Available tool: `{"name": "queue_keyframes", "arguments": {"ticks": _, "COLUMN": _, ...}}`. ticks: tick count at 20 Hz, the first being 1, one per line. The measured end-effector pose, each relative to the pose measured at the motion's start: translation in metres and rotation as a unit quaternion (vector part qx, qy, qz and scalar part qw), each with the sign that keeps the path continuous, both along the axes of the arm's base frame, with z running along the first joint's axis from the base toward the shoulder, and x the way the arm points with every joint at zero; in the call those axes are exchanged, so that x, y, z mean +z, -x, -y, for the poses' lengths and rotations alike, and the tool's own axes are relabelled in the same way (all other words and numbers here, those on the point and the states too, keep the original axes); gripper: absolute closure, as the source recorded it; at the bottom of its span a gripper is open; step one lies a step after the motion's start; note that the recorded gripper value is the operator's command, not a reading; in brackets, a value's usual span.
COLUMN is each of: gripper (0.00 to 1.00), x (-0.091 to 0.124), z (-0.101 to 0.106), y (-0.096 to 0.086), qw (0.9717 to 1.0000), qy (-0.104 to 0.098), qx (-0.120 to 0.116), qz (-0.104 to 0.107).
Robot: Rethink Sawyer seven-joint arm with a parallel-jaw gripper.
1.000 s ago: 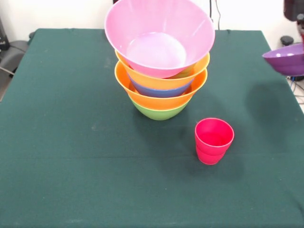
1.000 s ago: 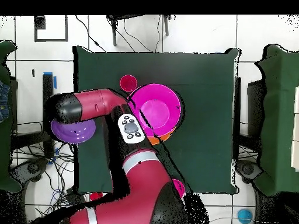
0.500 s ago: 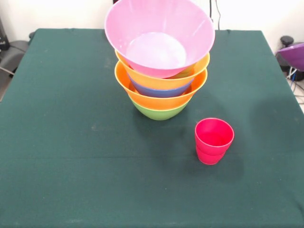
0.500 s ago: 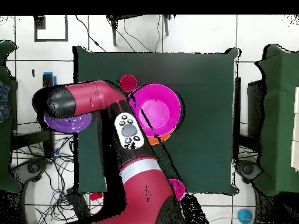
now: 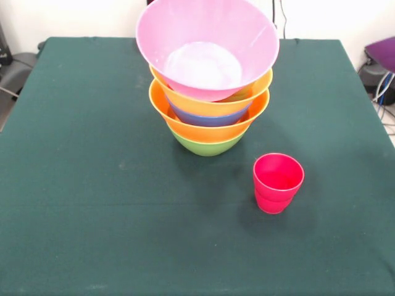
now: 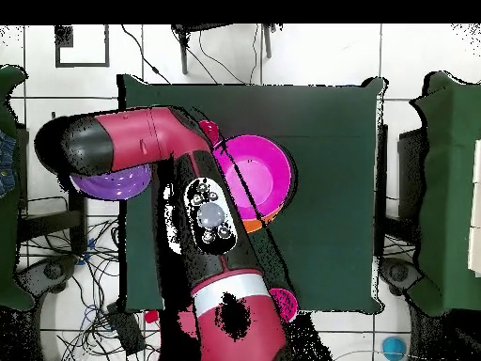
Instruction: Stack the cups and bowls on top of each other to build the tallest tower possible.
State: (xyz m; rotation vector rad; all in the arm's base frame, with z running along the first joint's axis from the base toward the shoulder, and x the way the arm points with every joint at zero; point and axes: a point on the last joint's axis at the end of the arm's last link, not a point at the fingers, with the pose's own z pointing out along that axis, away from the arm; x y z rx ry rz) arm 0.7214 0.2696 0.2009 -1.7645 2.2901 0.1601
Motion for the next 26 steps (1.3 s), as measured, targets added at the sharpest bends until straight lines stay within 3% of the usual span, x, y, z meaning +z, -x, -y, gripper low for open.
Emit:
{"name": "queue_keyframes", "arguments": {"ticks": 10, "gripper": 1.00, "x": 0.064, "z": 0.022, "y": -0.014, "qw": 0.9997, "qy": 0.018, "qx": -0.001, "qz": -0.017}}
{"name": "queue_keyframes", "arguments": {"ticks": 14, "gripper": 1.00, "x": 0.087, "z": 0.046, "y": -0.018, "qw": 0.9995, "qy": 0.023, "qx": -0.013, "qz": -0.016}}
{"name": "queue_keyframes", "arguments": {"ticks": 16, "gripper": 1.00, "x": 0.100, "z": 0.071, "y": -0.027, "qw": 0.9993, "qy": 0.021, "qx": -0.029, "qz": -0.007}}
{"name": "queue_keyframes", "arguments": {"ticks": 20, "gripper": 1.00, "x": 0.106, "z": 0.107, "y": -0.037, "qw": 0.9985, "qy": 0.018, "qx": -0.051, "qz": -0.002}}
{"name": "queue_keyframes", "arguments": {"ticks": 21, "gripper": 1.00, "x": 0.104, "z": 0.134, "y": -0.042, "qw": 0.9976, "qy": 0.026, "qx": -0.064, "qz": 0.001}}
{"name": "queue_keyframes", "arguments": {"ticks": 26, "gripper": 1.00, "x": 0.094, "z": 0.184, "y": -0.045, "qw": 0.9954, "qy": 0.055, "qx": -0.078, "qz": 0.005}}
